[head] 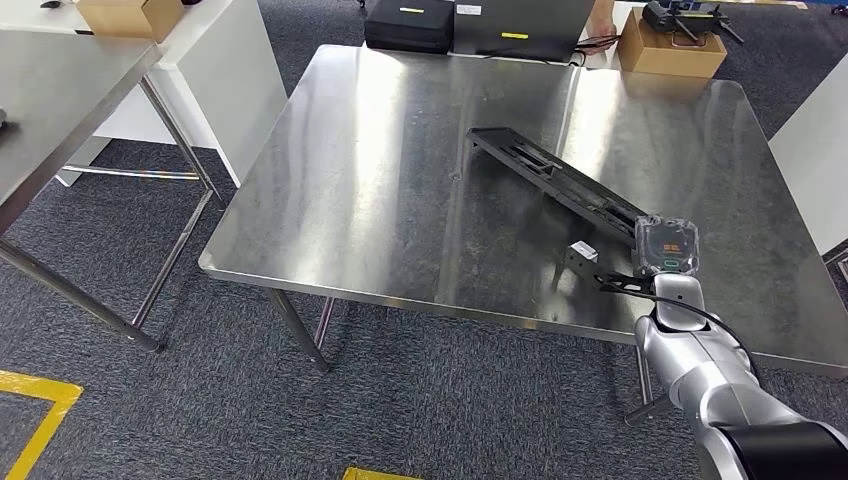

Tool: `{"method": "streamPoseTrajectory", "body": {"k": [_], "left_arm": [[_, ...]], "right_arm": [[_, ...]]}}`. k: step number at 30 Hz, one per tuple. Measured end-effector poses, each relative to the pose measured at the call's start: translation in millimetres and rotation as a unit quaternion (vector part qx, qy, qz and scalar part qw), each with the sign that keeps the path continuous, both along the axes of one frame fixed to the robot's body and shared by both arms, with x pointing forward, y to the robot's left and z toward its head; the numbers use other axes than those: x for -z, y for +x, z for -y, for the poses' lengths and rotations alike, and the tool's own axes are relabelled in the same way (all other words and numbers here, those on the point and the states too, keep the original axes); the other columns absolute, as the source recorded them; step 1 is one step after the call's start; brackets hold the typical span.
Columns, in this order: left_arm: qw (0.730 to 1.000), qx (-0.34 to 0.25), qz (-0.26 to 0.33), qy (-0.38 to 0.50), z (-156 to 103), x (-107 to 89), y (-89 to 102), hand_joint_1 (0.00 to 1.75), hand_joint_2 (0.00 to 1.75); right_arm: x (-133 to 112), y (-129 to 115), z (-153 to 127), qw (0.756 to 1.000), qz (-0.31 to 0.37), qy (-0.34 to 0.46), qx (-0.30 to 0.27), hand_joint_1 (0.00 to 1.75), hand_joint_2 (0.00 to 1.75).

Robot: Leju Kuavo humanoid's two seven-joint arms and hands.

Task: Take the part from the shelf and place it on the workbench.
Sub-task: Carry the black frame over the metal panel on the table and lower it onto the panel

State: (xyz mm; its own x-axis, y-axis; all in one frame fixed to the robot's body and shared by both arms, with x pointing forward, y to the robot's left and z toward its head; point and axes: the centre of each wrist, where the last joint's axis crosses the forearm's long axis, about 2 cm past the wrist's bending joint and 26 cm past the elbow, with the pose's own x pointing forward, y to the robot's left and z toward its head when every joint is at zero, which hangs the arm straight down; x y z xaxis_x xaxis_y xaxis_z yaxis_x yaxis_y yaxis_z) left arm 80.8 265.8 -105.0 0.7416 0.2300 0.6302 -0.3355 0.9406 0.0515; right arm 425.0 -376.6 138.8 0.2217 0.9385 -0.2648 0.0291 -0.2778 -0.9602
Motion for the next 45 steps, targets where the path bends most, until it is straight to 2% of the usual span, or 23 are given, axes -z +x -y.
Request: {"method": "streamPoseTrajectory", "body": {"k": [3,19,26,34,40,43,45], "left_arm": [[1.000,-0.006,-0.006,-0.002,0,0.3,-1.7,0.00,0.00],[0.999,-0.025,-0.008,-0.030,-1,1.4,-7.0,0.00,0.00],[0.999,-0.035,-0.005,-0.027,-2,1.9,-9.3,0.00,0.00],[0.999,-0.040,-0.006,-0.027,-2,2.1,-10.7,0.00,0.00],[0.999,-0.045,0.004,-0.020,-2,2.3,-11.9,0.00,0.00],[0.999,-0.048,0.006,-0.015,-2,2.5,-13.4,0.00,0.00],[0.998,-0.054,0.005,-0.012,-2,2.7,-14.6,0.00,0.00]], "right_arm": [[8,-5,0,1.000,-0.013,0.004,0.004,0.00,0.00],[14,-5,-15,0.999,-0.028,0.015,-0.017,0.00,0.00],[9,-3,-25,0.998,0.018,0.018,-0.051,0.00,0.00],[6,0,-31,0.998,0.031,0.023,-0.057,0.00,0.00],[-11,0,-38,0.987,0.137,0.023,-0.074,0.00,0.00],[-34,-10,-44,0.970,0.227,0.024,-0.082,0.00,0.00],[-56,-21,-52,0.951,0.289,0.023,-0.108,0.00,0.00]]}}
